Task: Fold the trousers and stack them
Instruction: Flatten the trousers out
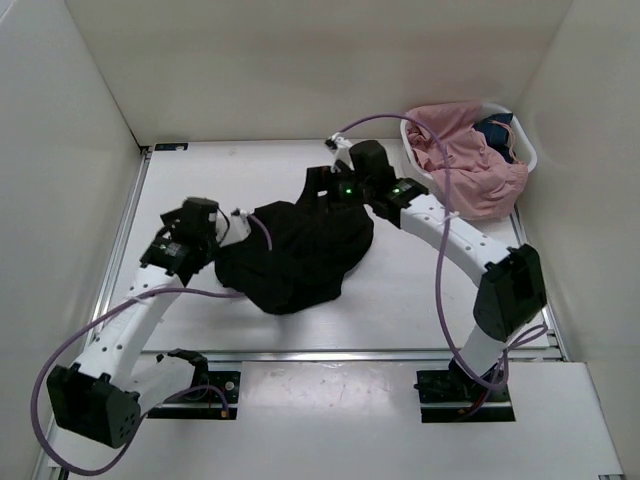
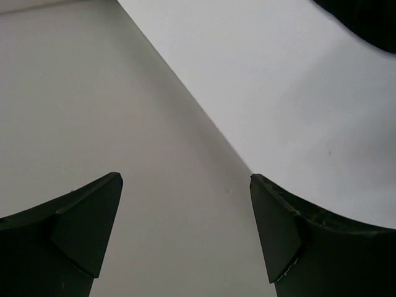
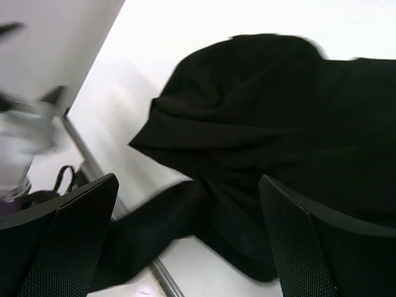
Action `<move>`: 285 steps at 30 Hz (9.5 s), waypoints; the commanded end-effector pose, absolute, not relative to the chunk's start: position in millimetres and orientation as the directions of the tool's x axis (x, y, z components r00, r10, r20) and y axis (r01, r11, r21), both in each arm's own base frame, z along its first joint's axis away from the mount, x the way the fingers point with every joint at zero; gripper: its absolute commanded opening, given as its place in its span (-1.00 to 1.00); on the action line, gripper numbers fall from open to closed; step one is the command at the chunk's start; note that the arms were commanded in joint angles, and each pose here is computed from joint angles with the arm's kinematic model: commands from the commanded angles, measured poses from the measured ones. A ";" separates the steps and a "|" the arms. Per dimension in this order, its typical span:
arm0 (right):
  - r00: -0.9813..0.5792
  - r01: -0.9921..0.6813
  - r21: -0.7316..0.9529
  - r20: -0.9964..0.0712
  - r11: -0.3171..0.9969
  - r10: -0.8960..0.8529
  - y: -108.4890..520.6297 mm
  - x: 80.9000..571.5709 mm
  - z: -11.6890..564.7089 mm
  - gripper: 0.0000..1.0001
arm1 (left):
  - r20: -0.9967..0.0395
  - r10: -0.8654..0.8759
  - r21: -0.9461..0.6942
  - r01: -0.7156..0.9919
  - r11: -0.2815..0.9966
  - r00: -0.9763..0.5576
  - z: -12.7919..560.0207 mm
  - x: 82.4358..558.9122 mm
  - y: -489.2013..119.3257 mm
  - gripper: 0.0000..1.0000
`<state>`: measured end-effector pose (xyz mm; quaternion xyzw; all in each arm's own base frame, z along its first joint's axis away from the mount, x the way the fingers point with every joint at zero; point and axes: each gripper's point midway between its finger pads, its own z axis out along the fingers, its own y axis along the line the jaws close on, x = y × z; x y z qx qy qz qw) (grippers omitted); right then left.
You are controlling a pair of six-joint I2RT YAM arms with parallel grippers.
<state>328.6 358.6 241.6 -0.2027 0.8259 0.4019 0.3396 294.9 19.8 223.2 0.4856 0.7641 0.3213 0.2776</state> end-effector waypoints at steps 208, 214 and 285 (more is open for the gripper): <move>-0.558 -0.814 0.162 -0.487 0.559 -0.672 447.3 233.4 71.4 -1.00 | -0.531 0.336 0.114 0.328 0.938 -0.778 140.3 265.5 0.2 0.46; -0.593 -0.650 0.193 -0.733 0.735 -0.333 372.6 285.6 248.8 -1.00 | -0.520 0.401 0.178 0.364 0.914 -0.754 144.6 268.7 8.3 0.46; -0.399 0.109 0.005 -0.915 0.994 0.048 82.3 355.5 370.8 -1.00 | -0.365 0.369 0.394 0.217 0.893 -0.855 180.9 402.8 115.5 -0.72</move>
